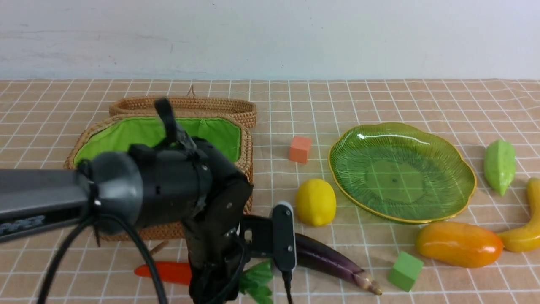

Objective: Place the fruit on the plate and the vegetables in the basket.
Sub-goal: Use the left arm to grab a carrot and put it into the left basket, then use the left arm to grab an eggplant and put it into the left basket

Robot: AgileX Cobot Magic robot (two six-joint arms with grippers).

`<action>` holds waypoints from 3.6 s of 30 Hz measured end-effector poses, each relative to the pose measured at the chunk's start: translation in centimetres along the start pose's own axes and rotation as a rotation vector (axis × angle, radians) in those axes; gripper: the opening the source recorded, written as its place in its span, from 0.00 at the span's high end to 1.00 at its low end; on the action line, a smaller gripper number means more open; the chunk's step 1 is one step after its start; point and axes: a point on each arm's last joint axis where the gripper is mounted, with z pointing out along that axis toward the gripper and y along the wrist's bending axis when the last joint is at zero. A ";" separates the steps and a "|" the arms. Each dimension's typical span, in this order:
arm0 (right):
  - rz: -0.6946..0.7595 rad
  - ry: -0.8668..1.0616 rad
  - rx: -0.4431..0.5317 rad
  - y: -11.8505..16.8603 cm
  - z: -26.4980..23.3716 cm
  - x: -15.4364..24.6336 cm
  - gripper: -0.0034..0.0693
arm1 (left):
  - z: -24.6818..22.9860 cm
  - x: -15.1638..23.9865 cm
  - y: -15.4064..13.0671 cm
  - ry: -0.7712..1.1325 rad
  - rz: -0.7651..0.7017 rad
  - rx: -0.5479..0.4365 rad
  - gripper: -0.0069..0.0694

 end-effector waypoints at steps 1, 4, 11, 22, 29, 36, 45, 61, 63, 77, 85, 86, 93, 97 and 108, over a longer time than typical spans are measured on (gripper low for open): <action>0.000 -0.004 0.001 0.0 0.0 0.0 0.83 | -1.9 -0.2 0.1 -0.032 -0.026 -0.029 0.40; -0.002 -0.029 0.013 -0.1 0.0 -0.3 0.83 | -8.2 -0.1 1.0 -0.147 -0.092 -0.198 0.40; -0.008 -0.049 0.035 -0.3 0.0 -0.5 0.83 | -12.6 3.2 5.8 -0.174 -0.162 -0.571 0.40; -0.011 -0.048 0.040 -0.4 0.0 -0.4 0.83 | -6.2 6.5 11.1 -0.101 -0.309 -0.573 0.26; -0.018 -0.037 0.066 -0.6 0.0 -0.3 0.82 | -6.9 6.8 10.2 -0.124 -0.453 -0.497 0.06; 0.094 0.004 0.181 -1.6 -0.1 0.1 0.82 | -8.8 2.2 6.0 -0.325 -0.663 -0.233 0.45; 0.110 0.066 0.195 -1.7 -0.2 0.7 0.82 | -5.2 -7.8 1.5 -0.204 -0.198 0.125 0.85; 0.125 0.114 0.163 -1.4 -0.2 1.1 0.81 | 5.6 -13.8 2.4 -0.259 0.128 0.033 0.21; 0.125 0.114 0.163 -1.4 -0.2 1.1 0.81 | 6.5 -13.9 2.2 -0.247 0.138 0.045 0.25; 0.121 0.112 0.180 -1.6 -0.2 1.1 0.80 | 1.9 -14.3 1.1 -0.220 0.097 0.058 0.55; 0.147 0.036 0.289 -2.6 -0.4 0.5 0.79 | -8.2 -17.0 2.7 -0.585 0.044 -0.223 0.55; 0.159 0.030 0.304 -2.7 -0.4 0.5 0.79 | -8.1 -17.3 3.1 -0.617 0.031 -0.248 0.55; 0.200 0.018 0.328 -2.9 -0.5 0.5 0.79 | -3.4 -20.3 5.2 -0.753 -0.011 -0.358 0.55; 0.206 0.052 0.325 -2.9 -0.5 0.8 0.79 | -1.6 -20.4 4.9 -0.661 0.002 -0.293 0.55; 0.199 0.039 0.326 -2.9 -0.5 0.6 0.79 | -13.3 -9.0 8.2 -0.235 -0.182 -0.448 0.55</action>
